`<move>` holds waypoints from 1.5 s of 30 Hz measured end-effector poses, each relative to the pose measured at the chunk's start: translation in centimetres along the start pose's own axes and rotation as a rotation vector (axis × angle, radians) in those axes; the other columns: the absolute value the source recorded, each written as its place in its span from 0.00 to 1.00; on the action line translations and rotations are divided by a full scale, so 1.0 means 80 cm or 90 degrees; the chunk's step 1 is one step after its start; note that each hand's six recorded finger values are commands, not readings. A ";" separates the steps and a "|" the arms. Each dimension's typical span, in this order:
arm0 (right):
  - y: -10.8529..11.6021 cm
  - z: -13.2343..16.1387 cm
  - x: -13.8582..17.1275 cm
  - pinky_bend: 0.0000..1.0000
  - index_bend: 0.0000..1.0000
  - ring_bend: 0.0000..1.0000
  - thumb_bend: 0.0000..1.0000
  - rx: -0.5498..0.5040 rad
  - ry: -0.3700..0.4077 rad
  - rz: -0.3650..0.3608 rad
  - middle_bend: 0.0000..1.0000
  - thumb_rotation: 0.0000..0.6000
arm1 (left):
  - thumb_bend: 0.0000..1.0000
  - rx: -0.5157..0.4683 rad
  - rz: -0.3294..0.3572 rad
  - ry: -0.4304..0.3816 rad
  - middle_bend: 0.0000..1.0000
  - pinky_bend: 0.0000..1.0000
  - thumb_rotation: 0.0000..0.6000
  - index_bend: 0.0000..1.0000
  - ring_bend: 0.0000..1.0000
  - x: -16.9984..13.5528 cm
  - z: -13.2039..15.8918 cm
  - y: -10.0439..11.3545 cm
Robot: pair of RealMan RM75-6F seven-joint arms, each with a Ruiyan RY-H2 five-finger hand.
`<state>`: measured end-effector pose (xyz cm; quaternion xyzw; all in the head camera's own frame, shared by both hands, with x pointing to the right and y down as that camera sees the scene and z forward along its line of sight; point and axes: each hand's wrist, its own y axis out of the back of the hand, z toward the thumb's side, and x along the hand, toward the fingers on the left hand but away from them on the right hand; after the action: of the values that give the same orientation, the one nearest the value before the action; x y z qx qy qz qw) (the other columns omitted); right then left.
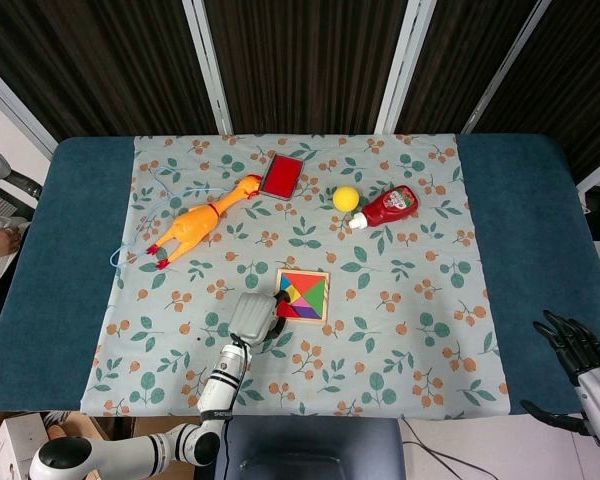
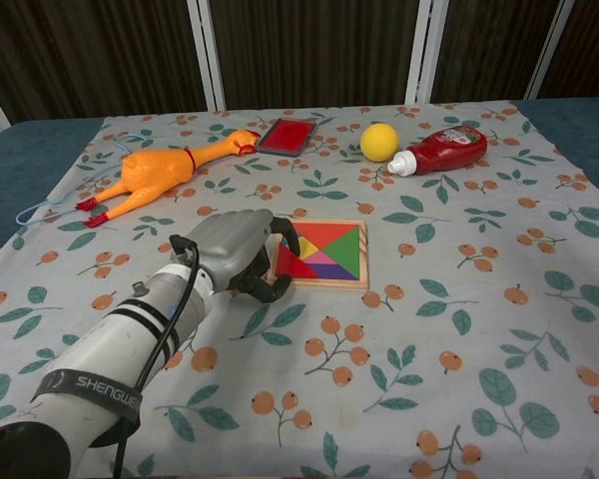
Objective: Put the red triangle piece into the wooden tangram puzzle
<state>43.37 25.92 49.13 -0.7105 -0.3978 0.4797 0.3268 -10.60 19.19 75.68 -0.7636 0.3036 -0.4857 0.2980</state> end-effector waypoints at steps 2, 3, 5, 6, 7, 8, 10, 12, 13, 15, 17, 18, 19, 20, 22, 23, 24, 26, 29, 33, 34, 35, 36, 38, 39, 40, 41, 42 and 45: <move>0.000 0.000 0.000 0.00 0.00 0.00 0.25 0.001 0.000 0.000 0.00 1.00 | 0.41 0.001 0.002 -0.002 1.00 1.00 1.00 0.41 1.00 0.000 0.001 0.002; 0.000 0.000 0.000 0.00 0.00 0.00 0.25 0.001 0.000 0.000 0.00 1.00 | 0.41 0.001 0.003 -0.003 1.00 1.00 1.00 0.41 1.00 0.000 0.001 0.002; 0.000 0.000 0.000 0.00 0.00 0.00 0.25 0.001 -0.001 0.000 0.00 1.00 | 0.41 0.001 0.004 -0.004 1.00 1.00 1.00 0.40 1.00 0.000 0.002 0.003; 0.000 0.000 0.000 0.00 0.00 0.00 0.25 0.001 -0.001 0.000 0.00 1.00 | 0.41 0.001 0.005 -0.004 1.00 1.00 1.00 0.40 1.00 -0.001 0.002 0.004; 0.000 0.000 0.000 0.00 0.00 0.00 0.25 0.001 -0.001 -0.001 0.00 1.00 | 0.41 0.001 0.004 -0.004 1.00 1.00 1.00 0.40 1.00 -0.001 0.002 0.004; 0.000 0.000 0.000 0.00 0.00 0.00 0.25 0.001 -0.001 -0.001 0.00 1.00 | 0.41 0.001 0.004 -0.003 1.00 1.00 1.00 0.40 1.00 -0.001 0.002 0.004; 0.000 0.000 0.000 0.00 0.00 0.00 0.25 0.001 -0.001 -0.001 0.00 1.00 | 0.41 0.001 0.004 -0.002 1.00 1.00 1.00 0.39 1.00 -0.001 0.002 0.004; 0.000 0.000 0.000 0.00 0.00 0.00 0.25 0.001 -0.001 0.000 0.00 1.00 | 0.41 0.002 0.003 -0.001 1.00 1.00 1.00 0.39 1.00 -0.001 0.001 0.004; 0.000 -0.001 0.000 0.00 0.00 0.00 0.25 0.001 -0.002 -0.001 0.00 1.00 | 0.41 0.002 0.002 -0.001 1.00 1.00 1.00 0.38 1.00 -0.001 0.001 0.004; 0.001 -0.001 0.000 0.00 0.00 0.00 0.25 0.001 -0.002 -0.002 0.00 1.00 | 0.41 0.002 0.001 0.000 1.00 1.00 1.00 0.37 1.00 -0.001 0.001 0.003; 0.001 -0.001 0.000 0.00 0.00 0.00 0.25 0.000 -0.003 -0.002 0.00 1.00 | 0.41 0.001 0.001 0.000 1.00 1.00 1.00 0.36 1.00 -0.001 0.001 0.003; 0.001 -0.002 0.000 0.00 0.00 0.00 0.25 0.000 -0.003 -0.002 0.00 1.00 | 0.41 0.001 0.000 0.000 1.00 1.00 1.00 0.35 1.00 -0.001 0.001 0.003; 0.001 -0.002 0.000 0.00 0.00 0.00 0.25 0.000 -0.003 -0.002 0.00 1.00 | 0.42 0.001 0.000 0.001 1.00 1.00 1.00 0.33 1.00 -0.001 0.001 0.003; 0.001 -0.001 0.000 0.00 0.00 0.00 0.25 0.000 -0.003 -0.002 0.00 1.00 | 0.42 0.001 -0.001 0.002 1.00 1.00 1.00 0.32 1.00 -0.001 0.001 0.003; 0.001 -0.001 0.000 0.00 0.00 0.00 0.25 0.000 -0.003 -0.003 0.00 1.00 | 0.42 0.000 -0.002 0.002 1.00 1.00 1.00 0.29 1.00 -0.001 0.001 0.003; 0.001 -0.001 0.000 0.00 0.00 0.00 0.25 -0.001 -0.003 -0.003 0.00 1.00 | 0.42 -0.001 -0.002 0.002 1.00 1.00 1.00 0.28 1.00 -0.001 0.001 0.003; 0.001 -0.001 0.001 0.00 0.00 0.00 0.25 -0.001 -0.003 -0.003 0.00 1.00 | 0.42 -0.003 -0.001 0.002 1.00 1.00 1.00 0.27 1.00 -0.001 0.002 0.003; 0.002 -0.001 0.001 0.00 0.00 0.00 0.25 -0.001 -0.003 -0.003 0.00 1.00 | 0.42 -0.003 -0.001 0.001 1.00 1.00 1.00 0.26 1.00 -0.001 0.002 0.003; 0.002 -0.001 0.001 0.00 0.00 0.00 0.25 -0.002 -0.002 -0.004 0.00 1.00 | 0.42 -0.004 0.001 0.000 1.00 1.00 1.00 0.26 1.00 -0.001 0.003 0.005; 0.001 -0.001 0.000 0.00 0.00 0.00 0.25 -0.001 -0.003 -0.004 0.00 1.00 | 0.42 -0.005 0.005 -0.004 1.00 1.00 1.00 0.29 1.00 -0.003 0.005 0.008; 0.001 -0.001 0.000 0.00 0.00 0.00 0.25 -0.001 -0.002 -0.004 0.00 1.00 | 0.41 -0.005 0.006 -0.007 1.00 1.00 1.00 0.29 1.00 -0.005 0.005 0.010; 0.001 -0.001 0.000 0.00 0.00 0.00 0.25 0.000 -0.002 -0.003 0.00 1.00 | 0.41 -0.006 0.009 -0.010 1.00 1.00 1.00 0.29 1.00 -0.006 0.006 0.012; 0.001 -0.001 0.001 0.00 0.00 0.00 0.25 0.001 -0.002 -0.003 0.00 1.00 | 0.41 -0.006 0.011 -0.013 1.00 1.00 1.00 0.29 1.00 -0.008 0.007 0.013; 0.000 0.000 0.001 0.00 0.00 0.00 0.25 0.003 -0.001 -0.002 0.00 1.00 | 0.41 -0.008 0.018 -0.021 1.00 1.00 1.00 0.29 1.00 -0.013 0.007 0.019; 0.000 0.000 0.001 0.00 0.00 0.00 0.25 0.004 -0.001 -0.002 0.00 1.00 | 0.41 -0.010 0.022 -0.025 1.00 1.00 1.00 0.29 1.00 -0.016 0.007 0.022; 0.000 0.000 0.001 0.00 0.00 0.00 0.25 0.004 -0.001 -0.003 0.00 1.00 | 0.40 -0.011 0.027 -0.029 1.00 1.00 1.00 0.29 1.00 -0.020 0.006 0.026; 0.000 0.000 0.002 0.00 0.00 0.00 0.25 0.004 -0.002 -0.003 0.00 1.00 | 0.40 -0.012 0.036 -0.035 1.00 1.00 1.00 0.27 1.00 -0.026 0.003 0.033; 0.000 0.000 0.002 0.00 0.00 0.00 0.25 0.004 -0.002 -0.003 0.00 1.00 | 0.40 -0.012 0.044 -0.040 0.97 1.00 1.00 0.25 0.96 -0.032 0.000 0.039; 0.000 -0.001 0.002 0.00 0.00 0.00 0.25 0.006 -0.005 -0.003 0.00 1.00 | 0.41 -0.008 0.064 -0.047 0.58 0.74 1.00 0.16 0.54 -0.059 -0.025 0.057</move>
<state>43.47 26.07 49.09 -0.7058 -0.3986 0.4839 0.3299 -14.83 19.52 70.31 -0.7666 0.3337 -0.4397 0.3280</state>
